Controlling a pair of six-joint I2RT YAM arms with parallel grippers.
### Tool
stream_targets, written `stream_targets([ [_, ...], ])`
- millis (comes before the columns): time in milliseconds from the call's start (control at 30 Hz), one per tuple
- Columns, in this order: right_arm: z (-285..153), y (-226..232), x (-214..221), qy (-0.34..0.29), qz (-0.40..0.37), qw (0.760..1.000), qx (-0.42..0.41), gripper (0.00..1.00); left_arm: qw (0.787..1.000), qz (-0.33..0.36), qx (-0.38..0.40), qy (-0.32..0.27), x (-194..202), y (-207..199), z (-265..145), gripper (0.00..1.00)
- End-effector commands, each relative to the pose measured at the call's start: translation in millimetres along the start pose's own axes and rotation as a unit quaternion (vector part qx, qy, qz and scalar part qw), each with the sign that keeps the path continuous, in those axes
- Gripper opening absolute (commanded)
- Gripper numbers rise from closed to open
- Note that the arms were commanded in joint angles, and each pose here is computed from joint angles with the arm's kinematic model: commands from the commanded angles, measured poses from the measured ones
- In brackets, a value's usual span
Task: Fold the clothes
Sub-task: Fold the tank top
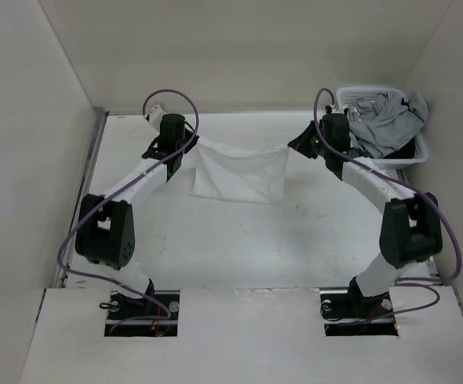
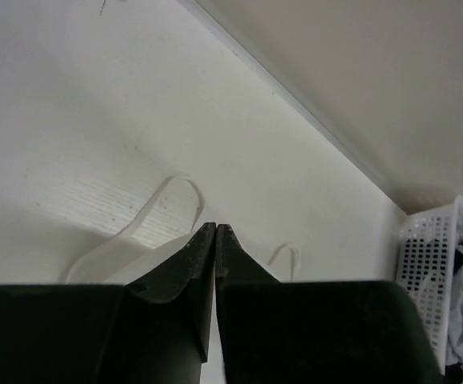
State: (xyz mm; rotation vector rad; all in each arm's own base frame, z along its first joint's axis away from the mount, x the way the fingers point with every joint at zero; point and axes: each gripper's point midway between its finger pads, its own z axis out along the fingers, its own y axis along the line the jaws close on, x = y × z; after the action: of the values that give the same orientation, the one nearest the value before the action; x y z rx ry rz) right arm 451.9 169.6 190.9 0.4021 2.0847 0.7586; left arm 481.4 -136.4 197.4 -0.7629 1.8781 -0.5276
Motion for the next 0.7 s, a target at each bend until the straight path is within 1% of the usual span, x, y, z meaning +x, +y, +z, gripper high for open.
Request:
stream_targets([
  [0, 28.6, 4.0, -30.2, -0.013, -0.002, 1.000, -0.027, 0.00, 1.000, 0.006, 0.007, -0.018, -17.5, -8.3, 30.2, 0.03],
  [33, 40.2, 2.6, -33.7, -0.011, 0.000, 1.000, -0.029, 0.00, 1.000, 0.004, 0.001, -0.017, -18.0, -5.4, 40.5, 0.05],
  [67, 51.8, 1.3, -36.6, -0.009, 0.003, 1.000, -0.030, 0.01, 1.000, 0.005, -0.002, -0.018, -18.3, -3.5, 50.1, 0.08],
  [100, 64.0, -1.2, -37.8, -0.007, 0.008, 1.000, -0.028, 0.05, 1.000, 0.006, -0.004, -0.019, -18.8, -2.6, 57.4, 0.14],
  [167, 84.8, -9.7, -33.4, 0.006, 0.015, 1.000, -0.020, 0.17, 1.000, 0.009, -0.007, -0.019, -21.0, 0.9, 61.9, 0.23],
  [233, 86.2, -18.8, -25.4, 0.008, 0.019, 1.000, -0.006, 0.27, 1.000, 0.011, -0.014, -0.024, -20.1, 10.4, 51.0, 0.25],
  [333, 69.6, -33.4, -20.4, -0.014, 0.015, 1.000, 0.020, 0.33, 1.000, 0.008, -0.022, -0.018, 1.2, 36.7, 22.3, 0.22],
  [367, 63.3, -35.6, -19.5, -0.020, 0.014, 0.999, 0.024, 0.33, 1.000, 0.004, -0.026, -0.013, 13.8, 48.3, 13.0, 0.22],
  [400, 54.9, -38.6, -15.7, -0.025, 0.014, 0.999, 0.028, 0.31, 1.000, 0.000, -0.026, -0.002, 28.4, 59.5, 4.5, 0.21],
  [433, 45.5, -36.6, -9.5, -0.028, 0.012, 0.999, 0.025, 0.24, 1.000, -0.003, -0.028, 0.009, 42.0, 71.1, -3.0, 0.21],
  [500, 29.2, -33.2, 11.7, -0.026, 0.008, 1.000, 0.016, 0.07, 0.999, -0.007, -0.025, 0.041, 67.1, 89.3, -15.6, 0.21],
  [533, 21.9, -31.5, 23.0, -0.024, 0.008, 1.000, 0.009, 0.02, 0.998, -0.007, -0.020, 0.059, 78.5, 95.2, -20.7, 0.22],
  [600, 9.5, -30.1, 47.4, -0.013, 0.007, 1.000, -0.004, 0.00, 0.996, -0.009, -0.005, 0.087, 95.5, 101.6, -28.4, 0.25],
  [667, -1.6, -31.5, 65.5, -0.007, 0.007, 1.000, -0.010, 0.00, 0.995, -0.006, 0.013, 0.098, 103.5, 102.3, -32.0, 0.31],
])
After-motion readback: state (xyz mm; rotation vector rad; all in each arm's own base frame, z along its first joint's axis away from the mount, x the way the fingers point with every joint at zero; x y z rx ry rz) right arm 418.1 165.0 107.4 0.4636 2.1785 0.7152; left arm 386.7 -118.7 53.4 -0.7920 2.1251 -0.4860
